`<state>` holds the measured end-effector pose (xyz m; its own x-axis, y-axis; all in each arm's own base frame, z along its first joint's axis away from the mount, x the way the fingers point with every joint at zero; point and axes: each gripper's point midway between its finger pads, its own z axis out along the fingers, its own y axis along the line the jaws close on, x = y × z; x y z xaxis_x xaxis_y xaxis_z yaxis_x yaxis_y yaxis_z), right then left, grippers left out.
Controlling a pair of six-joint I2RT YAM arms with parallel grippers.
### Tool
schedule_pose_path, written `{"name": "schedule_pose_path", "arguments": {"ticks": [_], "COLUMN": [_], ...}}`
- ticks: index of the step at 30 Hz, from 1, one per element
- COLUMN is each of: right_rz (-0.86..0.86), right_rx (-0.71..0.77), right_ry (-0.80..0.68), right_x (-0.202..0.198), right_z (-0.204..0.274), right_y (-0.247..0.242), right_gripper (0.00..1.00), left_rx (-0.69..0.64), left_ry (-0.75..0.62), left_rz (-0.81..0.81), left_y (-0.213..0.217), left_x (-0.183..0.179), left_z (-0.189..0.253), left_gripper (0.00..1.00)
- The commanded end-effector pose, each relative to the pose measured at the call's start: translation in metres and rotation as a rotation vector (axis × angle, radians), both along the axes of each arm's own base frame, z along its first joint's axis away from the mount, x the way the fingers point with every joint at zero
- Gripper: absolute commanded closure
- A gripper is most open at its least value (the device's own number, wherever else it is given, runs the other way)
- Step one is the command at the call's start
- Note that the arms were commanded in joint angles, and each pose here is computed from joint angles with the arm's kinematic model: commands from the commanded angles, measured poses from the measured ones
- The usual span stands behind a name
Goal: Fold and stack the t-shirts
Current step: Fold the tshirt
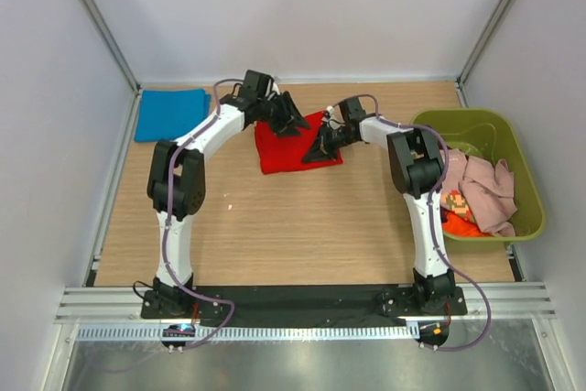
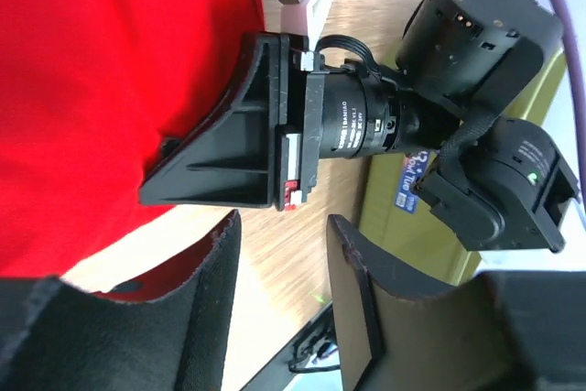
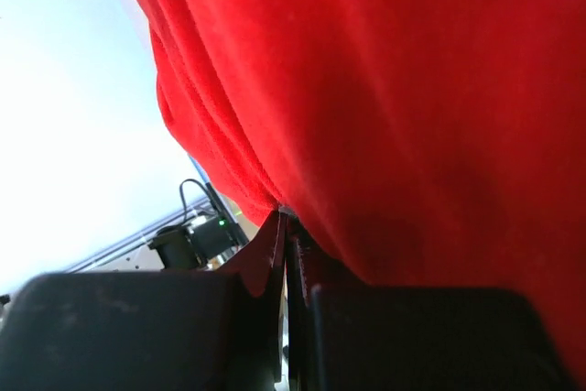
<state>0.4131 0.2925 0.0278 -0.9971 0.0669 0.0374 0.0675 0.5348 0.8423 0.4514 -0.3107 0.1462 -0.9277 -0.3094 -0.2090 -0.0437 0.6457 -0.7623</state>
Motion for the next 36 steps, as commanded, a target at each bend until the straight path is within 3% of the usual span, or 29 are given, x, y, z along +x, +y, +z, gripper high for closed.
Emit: {"name": "schedule_pose_path", "arguments": {"ticks": [1,2,6,9,16,21,26,27,28,32,33,36], "right_rz": [-0.012,-0.024,-0.073,-0.062,-0.101,-0.119,-0.107,-0.111,-0.141,-0.180,-0.209,-0.217], "right_rx": [-0.131,-0.121,-0.094,-0.099,-0.169,-0.242,-0.314,-0.304,-0.193,-0.101,-0.074,0.010], "right_ry": [-0.062,-0.127,-0.190,-0.206,-0.036,-0.008,-0.135,-0.155,-0.244,-0.282,-0.228,-0.248], "right_x": [0.010,0.020,0.028,0.017,-0.002,-0.002,0.005,0.007,0.025,0.048,0.054,0.078], "right_z": [-0.008,0.027,0.088,0.093,-0.017,-0.044,0.029,0.041,0.084,0.099,0.090,0.087], "right_y": [-0.011,-0.010,-0.021,-0.027,-0.061,-0.084,-0.096,-0.094,-0.072,-0.047,-0.039,-0.008], "right_gripper": [0.96,0.96,0.96,0.95,0.96,0.98,0.98,0.98,0.98,0.97,0.97,0.96], "left_rx": [-0.047,-0.048,-0.050,-0.038,0.068,0.167,0.183,0.162,0.088,0.014,-0.009,-0.057], "left_ry": [0.045,0.068,0.161,0.195,0.279,0.286,0.202,0.159,0.086,0.035,0.008,0.012], "left_rz": [0.046,0.054,0.114,0.102,0.110,0.072,0.037,0.033,0.035,0.067,0.075,0.106], "left_y": [0.009,0.011,0.025,0.029,0.071,0.098,0.099,0.096,0.083,0.073,0.070,0.063], "left_x": [0.016,0.015,0.010,-0.005,-0.045,-0.052,-0.046,-0.043,-0.027,-0.004,0.007,0.028], "left_z": [-0.014,-0.024,-0.066,-0.086,-0.132,-0.147,-0.106,-0.085,-0.042,-0.014,-0.005,-0.011], "left_gripper": [0.57,0.60,0.63,0.64,0.64,0.64,0.62,0.61,0.58,0.58,0.58,0.58]}}
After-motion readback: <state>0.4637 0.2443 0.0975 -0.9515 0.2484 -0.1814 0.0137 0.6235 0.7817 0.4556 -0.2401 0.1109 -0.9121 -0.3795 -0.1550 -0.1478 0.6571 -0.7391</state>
